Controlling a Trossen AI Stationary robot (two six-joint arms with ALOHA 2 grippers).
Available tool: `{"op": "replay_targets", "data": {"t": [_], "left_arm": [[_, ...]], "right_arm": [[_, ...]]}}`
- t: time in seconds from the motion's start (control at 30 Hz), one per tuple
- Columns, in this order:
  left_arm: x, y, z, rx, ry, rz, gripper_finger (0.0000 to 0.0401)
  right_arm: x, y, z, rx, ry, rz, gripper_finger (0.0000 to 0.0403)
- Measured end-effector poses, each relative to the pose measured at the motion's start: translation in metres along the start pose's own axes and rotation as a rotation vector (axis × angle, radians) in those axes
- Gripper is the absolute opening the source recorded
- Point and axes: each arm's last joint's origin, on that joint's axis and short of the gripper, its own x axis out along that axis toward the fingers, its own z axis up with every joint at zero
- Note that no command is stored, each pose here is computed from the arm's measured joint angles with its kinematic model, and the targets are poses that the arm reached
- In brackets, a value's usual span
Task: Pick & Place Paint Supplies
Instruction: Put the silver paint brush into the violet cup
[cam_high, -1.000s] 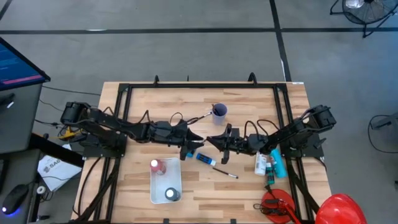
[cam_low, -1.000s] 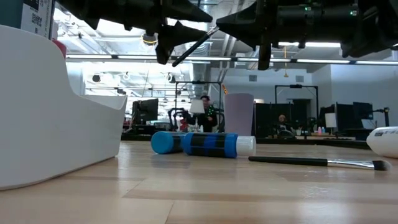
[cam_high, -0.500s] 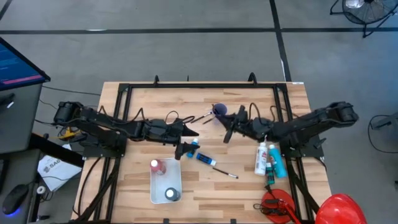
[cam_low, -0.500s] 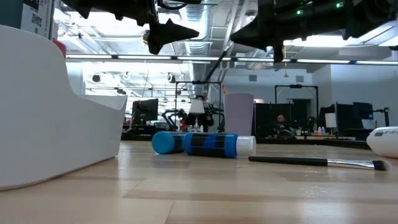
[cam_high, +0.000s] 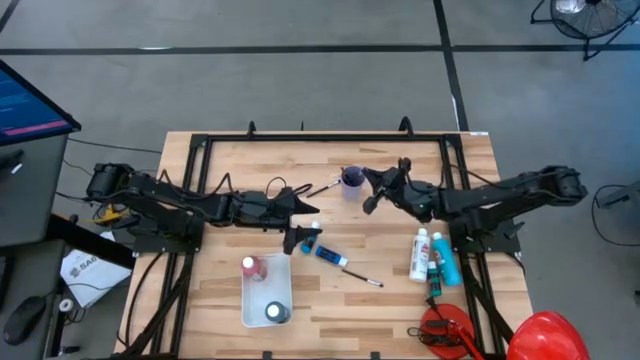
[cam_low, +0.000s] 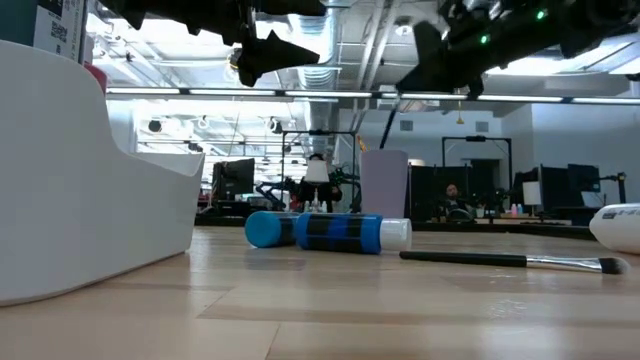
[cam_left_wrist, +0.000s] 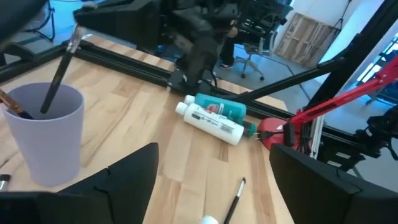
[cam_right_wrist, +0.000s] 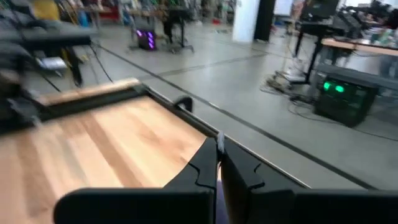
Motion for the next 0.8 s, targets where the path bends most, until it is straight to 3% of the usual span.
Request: {"op": "replay_targets", "data": {"t": [0.23, 0.47, 0.67, 0.8], "left_arm": [[0.000, 0.003, 0.001, 0.024, -0.012, 0.035, 0.0298], [0.000, 0.005, 0.002, 0.050, -0.029, 0.091, 0.0297], [0.003, 0.013, 0.000, 0.055, -0.027, 0.123, 0.0297], [0.009, 0.032, -0.008, 0.051, 0.009, 0.192, 0.0296]], "right_arm": [[0.020, -0.008, -0.016, -0.030, 0.067, -0.069, 0.0000], [0.034, -0.012, -0.028, 0.000, 0.125, -0.023, 0.0004], [0.033, -0.012, -0.027, -0.023, 0.119, -0.022, 0.0057], [0.033, -0.011, -0.025, -0.025, 0.106, -0.017, 0.0099]]}}
